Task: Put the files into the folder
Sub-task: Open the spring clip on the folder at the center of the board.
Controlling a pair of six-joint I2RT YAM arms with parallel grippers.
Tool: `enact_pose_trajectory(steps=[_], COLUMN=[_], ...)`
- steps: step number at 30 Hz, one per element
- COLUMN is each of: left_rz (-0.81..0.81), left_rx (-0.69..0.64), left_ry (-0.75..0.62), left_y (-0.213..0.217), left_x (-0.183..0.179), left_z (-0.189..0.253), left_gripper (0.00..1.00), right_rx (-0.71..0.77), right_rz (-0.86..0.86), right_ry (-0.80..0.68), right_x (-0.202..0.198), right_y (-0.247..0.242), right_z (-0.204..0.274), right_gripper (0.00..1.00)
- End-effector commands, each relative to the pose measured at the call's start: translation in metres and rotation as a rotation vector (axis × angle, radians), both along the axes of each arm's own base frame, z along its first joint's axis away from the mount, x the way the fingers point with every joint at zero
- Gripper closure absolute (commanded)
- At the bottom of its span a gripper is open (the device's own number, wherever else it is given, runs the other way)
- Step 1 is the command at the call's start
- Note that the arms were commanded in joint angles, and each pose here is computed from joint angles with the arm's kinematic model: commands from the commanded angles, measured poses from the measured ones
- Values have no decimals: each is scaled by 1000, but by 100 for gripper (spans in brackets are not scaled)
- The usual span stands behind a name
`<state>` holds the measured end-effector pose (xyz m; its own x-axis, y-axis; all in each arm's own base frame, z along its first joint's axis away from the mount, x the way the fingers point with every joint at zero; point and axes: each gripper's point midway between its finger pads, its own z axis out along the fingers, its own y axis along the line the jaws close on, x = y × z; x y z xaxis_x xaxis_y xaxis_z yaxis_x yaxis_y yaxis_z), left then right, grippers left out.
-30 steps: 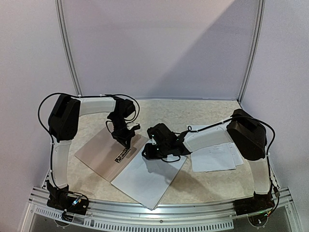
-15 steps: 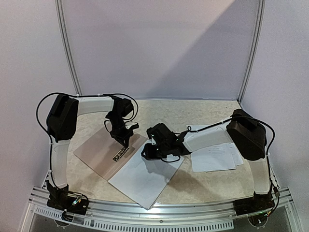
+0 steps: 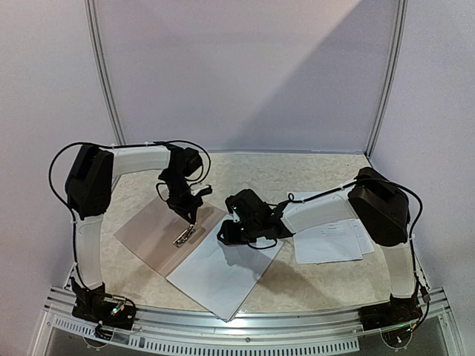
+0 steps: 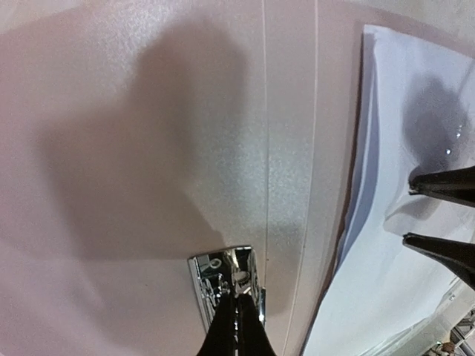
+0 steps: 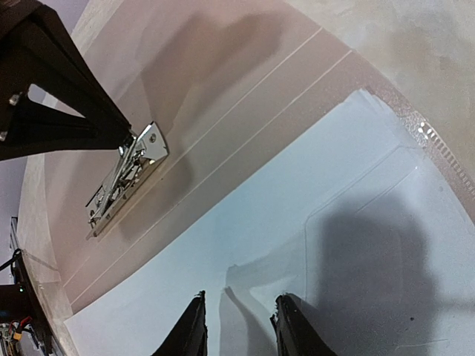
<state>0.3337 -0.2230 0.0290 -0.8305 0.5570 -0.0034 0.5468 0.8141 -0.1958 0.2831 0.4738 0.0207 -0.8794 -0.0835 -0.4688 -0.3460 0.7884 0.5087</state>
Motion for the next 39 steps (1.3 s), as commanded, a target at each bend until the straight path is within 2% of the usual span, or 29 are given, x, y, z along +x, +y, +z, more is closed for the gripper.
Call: enact_pose_trajectory(steps=[1, 5, 8, 13, 18, 23, 27, 33, 36, 39], left_rz=[19, -13, -38, -58, -55, -41, -34, -17, -73, -86], left_rx=[57, -11, -53, -106, -93, 45, 258, 459, 566, 593], left_ry=[-12, -13, -26, -42, -77, -69, -38, -27, -54, -56], left_y=[34, 27, 24, 25, 46, 96, 156, 229, 250, 256], left_x=[2, -7, -11, -18, -22, -32, -49, -65, -68, -71], left_z=[14, 37, 54, 74, 88, 77, 52, 27, 12, -1], left_gripper=[100, 100, 95, 91, 91, 91, 91, 88, 88, 88], right_rx=[-298, -287, -263, -186, -97, -28, -24, -10, 2, 17], right_rz=[-10, -5, 4, 33, 68, 97, 101, 61, 61, 63], right_ry=[192, 182, 163, 111, 40, -27, -39, -66, -73, -77], right_x=[-37, -35, -31, -20, -6, 11, 23, 42, 49, 56], right_y=[-64, -62, -55, -32, -11, 16, 34, 46, 55, 66], right_z=[-86, -80, -70, -39, 6, 44, 44, 44, 43, 39], right_gripper=[68, 68, 68, 68, 68, 70, 86, 95, 98, 100])
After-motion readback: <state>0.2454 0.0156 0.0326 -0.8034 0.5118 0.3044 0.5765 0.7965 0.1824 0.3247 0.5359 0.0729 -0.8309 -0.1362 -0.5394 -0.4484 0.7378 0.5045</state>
